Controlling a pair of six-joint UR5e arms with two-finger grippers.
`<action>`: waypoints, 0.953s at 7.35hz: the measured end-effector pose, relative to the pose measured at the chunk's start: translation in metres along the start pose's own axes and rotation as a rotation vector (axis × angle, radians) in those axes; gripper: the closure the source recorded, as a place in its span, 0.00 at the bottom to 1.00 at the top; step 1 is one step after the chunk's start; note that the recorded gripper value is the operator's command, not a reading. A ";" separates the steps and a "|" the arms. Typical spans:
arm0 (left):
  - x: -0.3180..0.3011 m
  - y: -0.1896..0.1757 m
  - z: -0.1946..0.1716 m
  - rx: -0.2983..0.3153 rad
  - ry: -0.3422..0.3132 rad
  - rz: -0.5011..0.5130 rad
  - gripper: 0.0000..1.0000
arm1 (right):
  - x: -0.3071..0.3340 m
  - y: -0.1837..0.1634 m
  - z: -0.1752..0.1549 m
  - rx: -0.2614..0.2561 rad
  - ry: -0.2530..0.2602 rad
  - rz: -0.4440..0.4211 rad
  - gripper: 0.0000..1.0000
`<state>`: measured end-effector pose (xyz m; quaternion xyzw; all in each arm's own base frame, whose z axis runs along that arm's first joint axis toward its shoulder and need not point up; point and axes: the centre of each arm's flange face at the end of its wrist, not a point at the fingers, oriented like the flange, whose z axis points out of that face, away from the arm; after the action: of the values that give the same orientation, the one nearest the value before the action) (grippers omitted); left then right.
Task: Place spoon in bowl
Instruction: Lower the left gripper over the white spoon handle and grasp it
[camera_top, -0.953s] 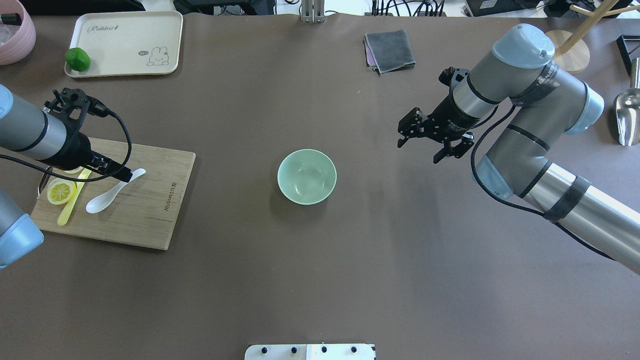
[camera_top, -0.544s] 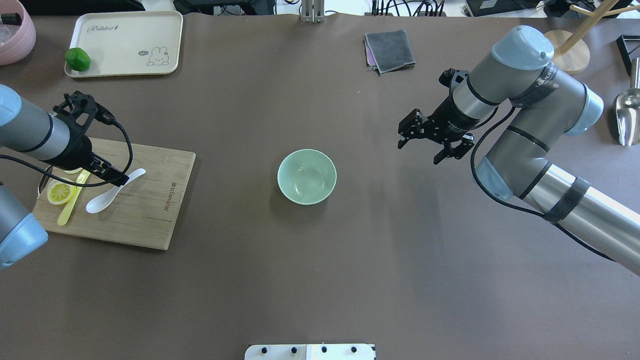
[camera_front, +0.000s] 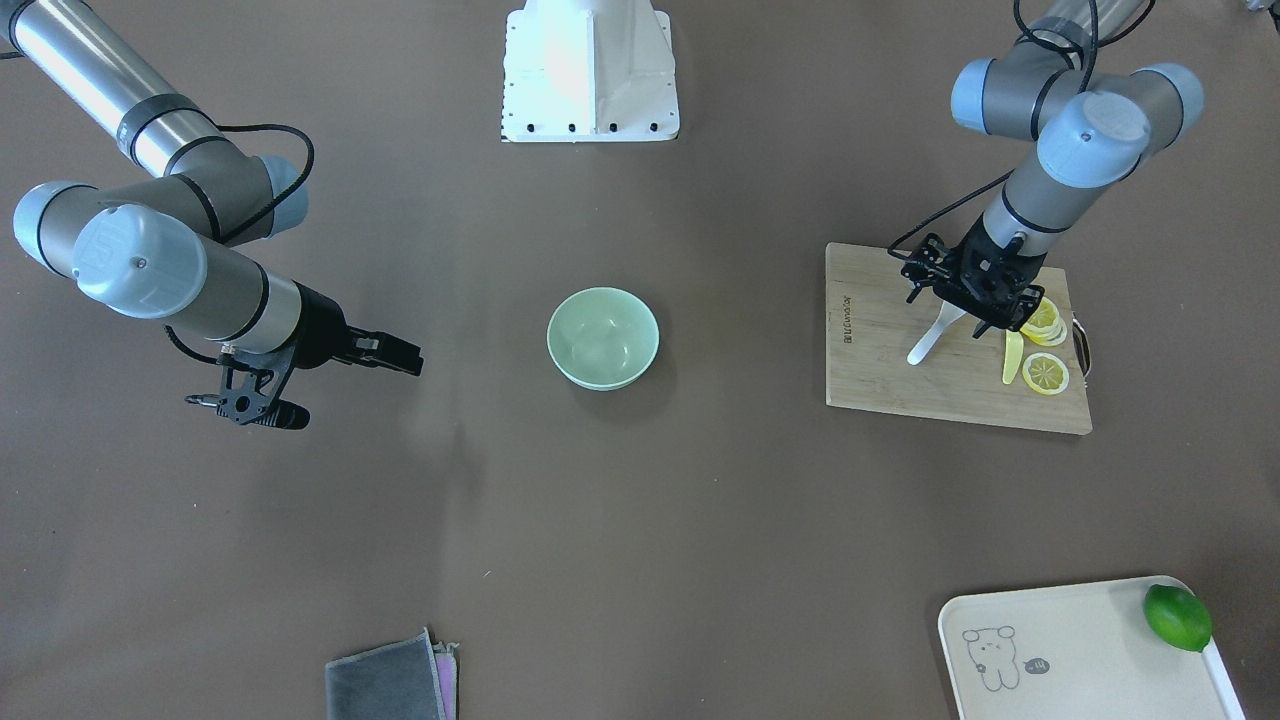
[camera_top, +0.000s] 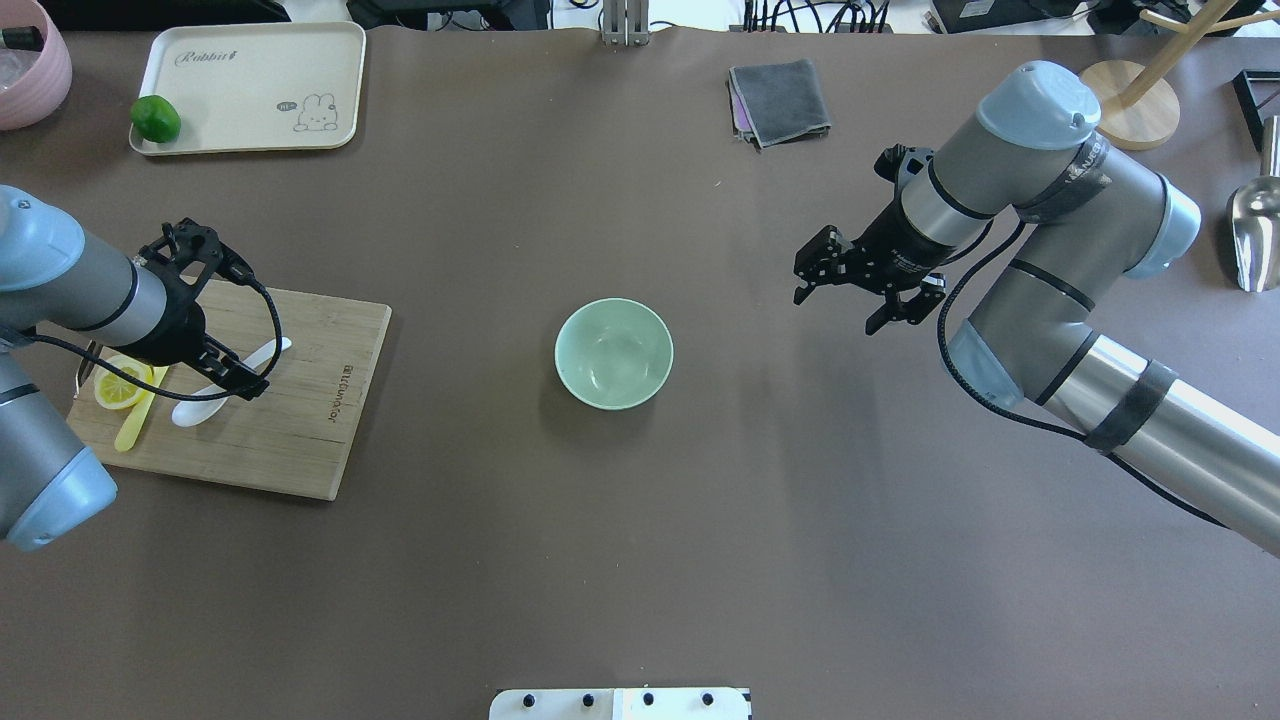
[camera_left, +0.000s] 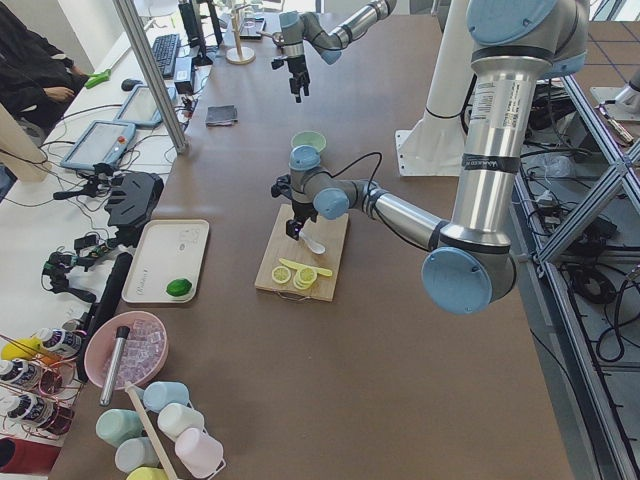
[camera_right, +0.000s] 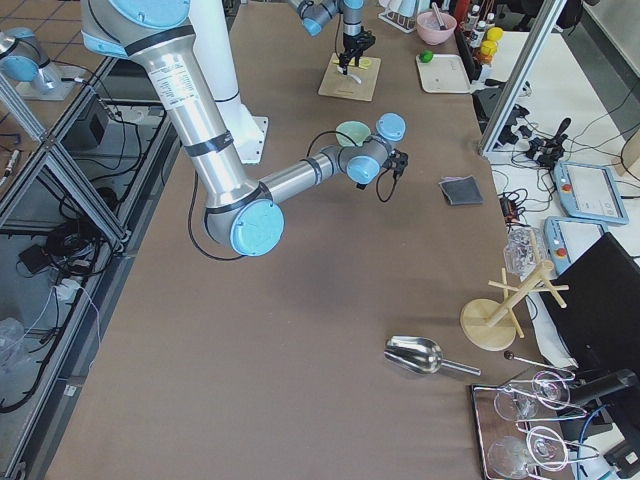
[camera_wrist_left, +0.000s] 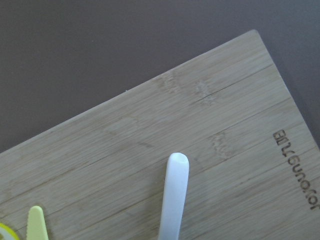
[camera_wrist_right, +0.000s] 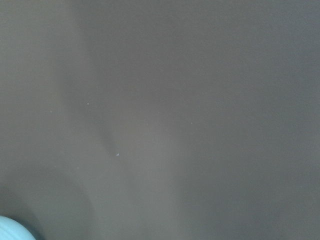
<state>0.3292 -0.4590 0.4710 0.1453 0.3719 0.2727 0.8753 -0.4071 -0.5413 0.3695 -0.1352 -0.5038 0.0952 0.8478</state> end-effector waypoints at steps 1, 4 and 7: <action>0.001 0.002 0.006 -0.008 0.003 0.005 0.16 | 0.000 0.000 0.000 0.000 0.000 0.000 0.00; -0.001 0.004 0.016 -0.021 0.003 0.005 0.19 | 0.000 0.001 0.001 -0.002 0.001 -0.001 0.00; -0.001 0.002 0.020 -0.022 0.004 0.005 0.47 | 0.001 0.000 0.002 -0.002 0.002 0.001 0.00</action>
<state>0.3425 -0.4590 0.4868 0.1359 0.3704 0.2795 0.8753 -0.4087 -0.5406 0.3709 -0.1364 -0.5029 0.0948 0.8482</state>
